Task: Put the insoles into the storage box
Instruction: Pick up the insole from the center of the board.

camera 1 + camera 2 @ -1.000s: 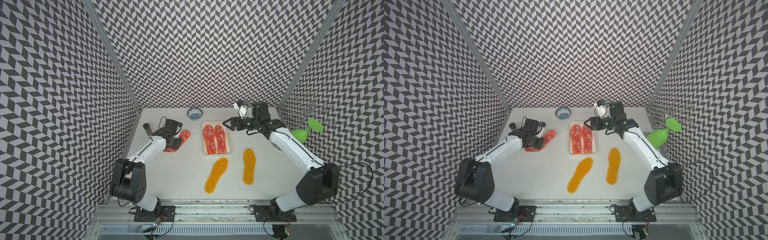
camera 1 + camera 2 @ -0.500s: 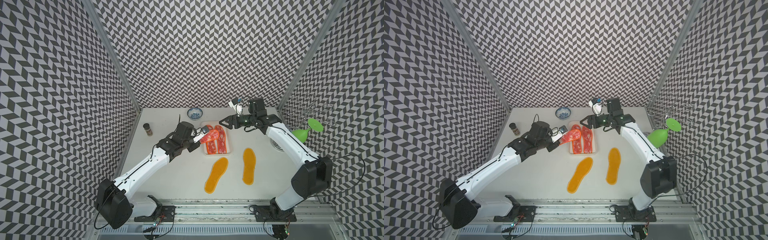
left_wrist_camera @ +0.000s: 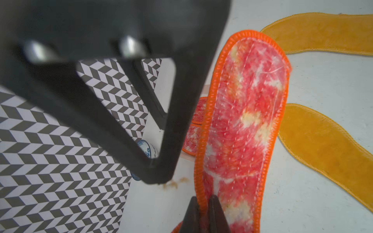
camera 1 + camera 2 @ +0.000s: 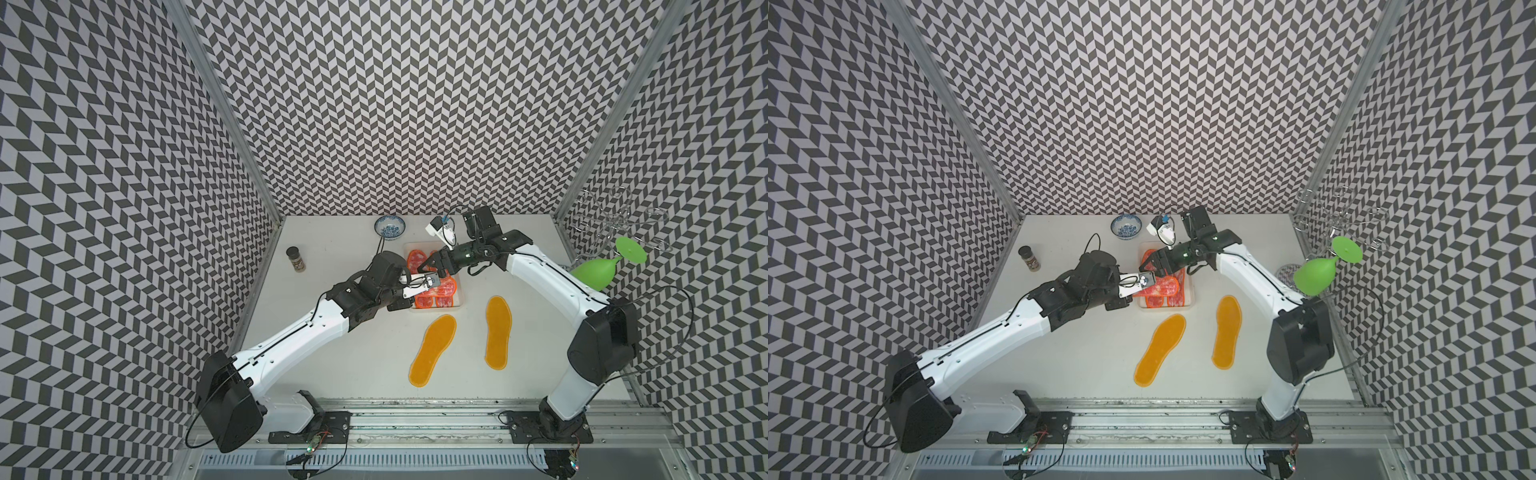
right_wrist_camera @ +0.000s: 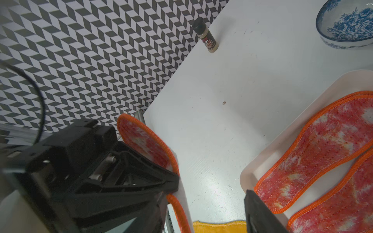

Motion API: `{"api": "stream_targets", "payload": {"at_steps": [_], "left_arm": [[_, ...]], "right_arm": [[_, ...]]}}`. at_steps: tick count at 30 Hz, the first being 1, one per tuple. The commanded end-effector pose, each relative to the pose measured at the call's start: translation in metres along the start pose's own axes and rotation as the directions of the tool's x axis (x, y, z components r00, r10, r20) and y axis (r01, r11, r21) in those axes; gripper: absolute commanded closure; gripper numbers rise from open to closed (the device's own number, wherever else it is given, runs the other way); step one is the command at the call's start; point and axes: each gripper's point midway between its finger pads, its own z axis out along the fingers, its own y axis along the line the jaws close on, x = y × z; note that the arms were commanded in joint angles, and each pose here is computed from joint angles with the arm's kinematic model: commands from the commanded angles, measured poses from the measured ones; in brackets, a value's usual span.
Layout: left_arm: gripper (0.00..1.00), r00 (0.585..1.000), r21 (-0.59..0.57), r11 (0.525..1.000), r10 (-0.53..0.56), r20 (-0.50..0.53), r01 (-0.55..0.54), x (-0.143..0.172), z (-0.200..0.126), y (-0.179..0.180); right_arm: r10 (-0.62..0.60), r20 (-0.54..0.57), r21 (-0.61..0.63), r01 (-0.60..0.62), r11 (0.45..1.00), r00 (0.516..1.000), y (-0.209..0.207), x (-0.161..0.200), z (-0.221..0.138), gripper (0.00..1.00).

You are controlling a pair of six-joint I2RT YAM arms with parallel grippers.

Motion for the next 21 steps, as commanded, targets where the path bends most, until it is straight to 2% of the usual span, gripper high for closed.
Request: {"api": "stream_targets", "payload": {"at_steps": [1,10,21], "left_arm": [[1.0,0.998,-0.061,0.997,0.048,0.042,-0.046,-0.015,-0.012,0.013],[1.0,0.997,-0.065,0.996,0.066,0.043,-0.063,-0.012,-0.015,0.01],[1.0,0.997,-0.048,0.996,0.077,0.01,-0.077,-0.001,-0.008,0.002]], "right_arm": [[-0.045,-0.032,-0.036,0.044,0.998,0.998,0.01,0.003,0.006,0.4],[-0.055,-0.079,-0.058,0.051,0.997,0.995,0.015,0.021,0.008,0.53],[-0.045,-0.116,-0.113,0.032,0.993,0.992,0.028,0.039,0.007,0.54]]}}
